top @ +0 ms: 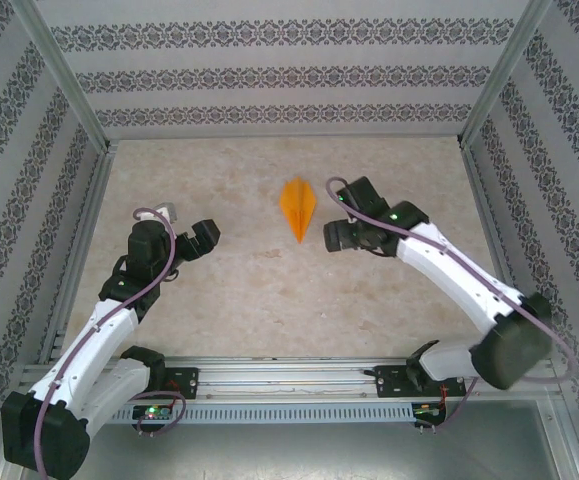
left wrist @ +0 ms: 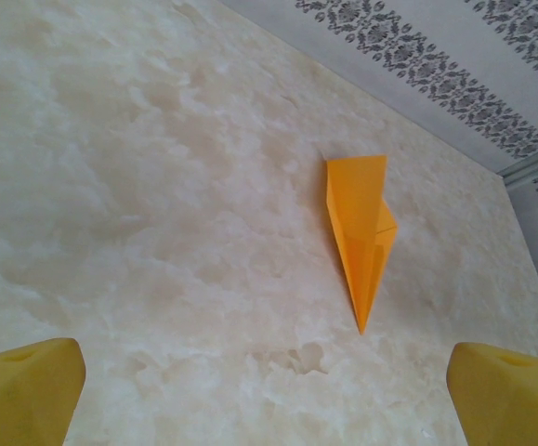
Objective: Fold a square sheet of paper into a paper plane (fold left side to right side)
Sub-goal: Reset both arms
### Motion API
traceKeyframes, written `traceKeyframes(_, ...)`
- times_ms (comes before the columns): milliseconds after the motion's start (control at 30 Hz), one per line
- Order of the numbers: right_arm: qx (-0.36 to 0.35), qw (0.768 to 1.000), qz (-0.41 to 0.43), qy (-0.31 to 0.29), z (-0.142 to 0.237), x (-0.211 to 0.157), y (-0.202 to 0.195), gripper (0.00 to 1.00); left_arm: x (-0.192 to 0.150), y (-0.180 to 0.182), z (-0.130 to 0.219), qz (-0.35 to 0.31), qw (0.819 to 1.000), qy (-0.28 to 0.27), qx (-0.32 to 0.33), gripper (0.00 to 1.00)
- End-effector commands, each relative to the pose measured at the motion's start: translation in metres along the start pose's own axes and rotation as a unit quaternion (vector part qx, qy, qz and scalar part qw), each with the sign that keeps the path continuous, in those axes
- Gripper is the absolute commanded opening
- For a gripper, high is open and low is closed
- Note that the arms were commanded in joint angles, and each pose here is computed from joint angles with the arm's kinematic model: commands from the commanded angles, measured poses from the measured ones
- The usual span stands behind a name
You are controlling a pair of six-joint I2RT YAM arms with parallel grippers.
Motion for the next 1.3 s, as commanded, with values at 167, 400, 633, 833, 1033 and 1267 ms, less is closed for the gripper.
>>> traceKeyframes(167, -0.029, 0.986, -0.038, -0.159, 0.02, -0.001, -0.057, 0.98, 0.016, 0.01, 0.005, -0.017, 0.999, -0.021, 0.043, 1.0)
traceKeyframes(400, -0.084, 0.97, -0.062, -0.219, 0.017, -0.012, -0.102, 0.98, 0.013, 0.013, -0.01, 0.003, 0.999, -0.013, 0.043, 1.0)
traceKeyframes(633, -0.124, 0.961, -0.092, -0.231, -0.019, -0.025, -0.142, 0.98, 0.014, 0.018, -0.019, -0.002, 0.998, -0.006, 0.058, 1.0)
traceKeyframes(833, -0.108, 0.953, -0.113, -0.258, -0.051, -0.025, -0.157, 0.98, 0.015, 0.022, -0.023, -0.005, 0.998, -0.002, 0.069, 1.0)
traceKeyframes(1033, -0.087, 0.953, -0.089, -0.276, -0.071, -0.013, -0.155, 0.98, 0.015, 0.027, -0.025, -0.004, 0.997, 0.001, 0.079, 1.0)
traceKeyframes(1267, -0.055, 0.943, -0.069, -0.32, -0.081, 0.01, -0.148, 0.98, 0.016, 0.032, -0.025, -0.005, 0.996, 0.002, 0.087, 1.0)
Point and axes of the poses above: each hand's point on the last joint's axis, 136 mm out from that joint toward the fingers, its own z axis back along the fingers, its own y axis along the line the jaws close on, x = y × z, the point moved 2 cm from there along z, back along the fingers, and after that the axes turned 1 degree about z, right-handed, at the moved point
